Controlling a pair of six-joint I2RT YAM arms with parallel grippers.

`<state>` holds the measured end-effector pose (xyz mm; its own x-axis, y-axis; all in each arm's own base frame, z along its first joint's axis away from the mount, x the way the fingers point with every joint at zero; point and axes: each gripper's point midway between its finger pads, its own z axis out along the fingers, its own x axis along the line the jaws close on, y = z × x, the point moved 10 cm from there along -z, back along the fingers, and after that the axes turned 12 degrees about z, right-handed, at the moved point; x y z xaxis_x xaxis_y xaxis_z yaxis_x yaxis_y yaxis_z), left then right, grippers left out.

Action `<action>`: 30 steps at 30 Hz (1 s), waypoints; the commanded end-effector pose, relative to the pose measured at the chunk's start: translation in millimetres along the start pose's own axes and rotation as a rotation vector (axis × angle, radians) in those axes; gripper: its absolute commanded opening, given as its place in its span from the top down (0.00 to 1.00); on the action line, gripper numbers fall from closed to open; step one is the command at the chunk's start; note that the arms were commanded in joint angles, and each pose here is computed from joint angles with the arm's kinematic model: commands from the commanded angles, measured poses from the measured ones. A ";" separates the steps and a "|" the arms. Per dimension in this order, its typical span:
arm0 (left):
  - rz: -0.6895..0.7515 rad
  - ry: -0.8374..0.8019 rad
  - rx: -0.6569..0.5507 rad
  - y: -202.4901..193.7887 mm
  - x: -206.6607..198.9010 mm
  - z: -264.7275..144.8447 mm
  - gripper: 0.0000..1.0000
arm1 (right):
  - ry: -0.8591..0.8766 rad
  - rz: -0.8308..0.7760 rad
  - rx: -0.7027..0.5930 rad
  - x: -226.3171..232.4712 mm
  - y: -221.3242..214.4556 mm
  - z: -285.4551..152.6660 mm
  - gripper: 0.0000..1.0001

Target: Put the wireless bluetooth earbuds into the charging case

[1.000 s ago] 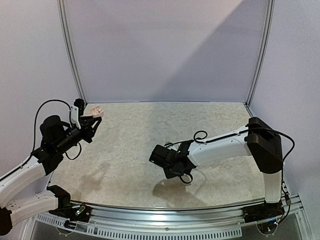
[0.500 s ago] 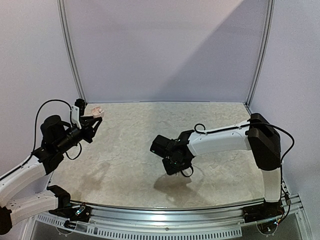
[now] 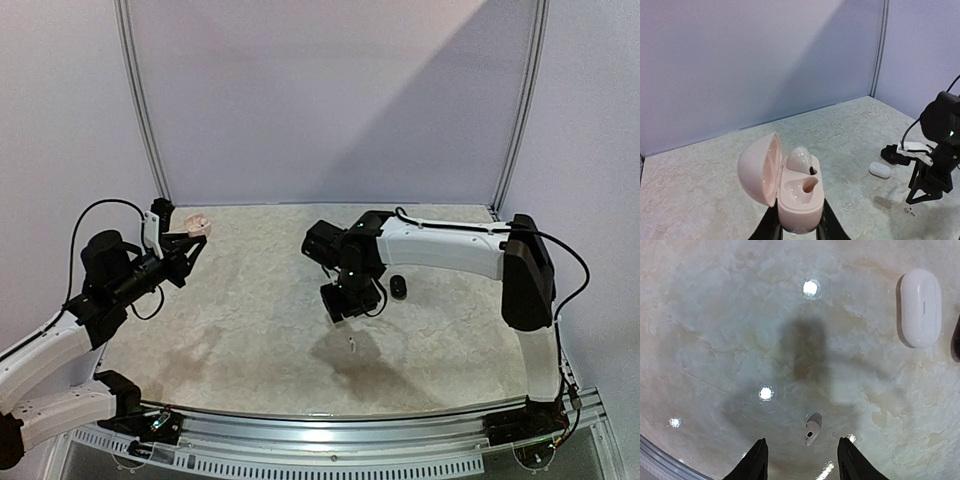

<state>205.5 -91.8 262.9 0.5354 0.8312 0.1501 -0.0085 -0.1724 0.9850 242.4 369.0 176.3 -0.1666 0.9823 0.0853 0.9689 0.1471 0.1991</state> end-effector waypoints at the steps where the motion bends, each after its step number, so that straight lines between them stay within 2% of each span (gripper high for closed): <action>1: -0.006 -0.015 -0.008 -5.0 -0.6 -0.5 1.00 | -0.084 0.039 0.176 -11.1 -10.3 27.4 0.51; 4: -0.010 -0.021 -0.008 -5.4 -1.2 -0.8 1.00 | -0.077 0.081 0.222 -11.7 -10.9 39.2 0.53; 11: -0.013 -0.023 -0.008 -5.5 -1.6 -1.5 1.00 | -0.094 0.093 0.220 -12.5 -10.9 54.4 0.60; 17: -0.012 -0.024 -0.007 -5.6 -1.7 -1.5 1.00 | -0.080 0.111 0.232 -13.2 -10.1 64.1 0.69; 24: -0.010 -0.026 -0.005 -6.6 -1.9 -0.9 1.00 | -0.103 0.112 0.253 -17.7 -15.6 67.4 0.71; 30: -0.002 -0.026 -0.006 -6.1 -2.0 -1.3 1.00 | -0.086 0.111 0.264 -17.6 -17.9 73.7 0.78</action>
<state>204.2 -93.2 259.8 0.5564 0.8188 0.1410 -0.0088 -0.1639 0.9864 239.5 358.4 113.8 -0.0657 0.9978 0.0063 0.9967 0.0659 -0.0471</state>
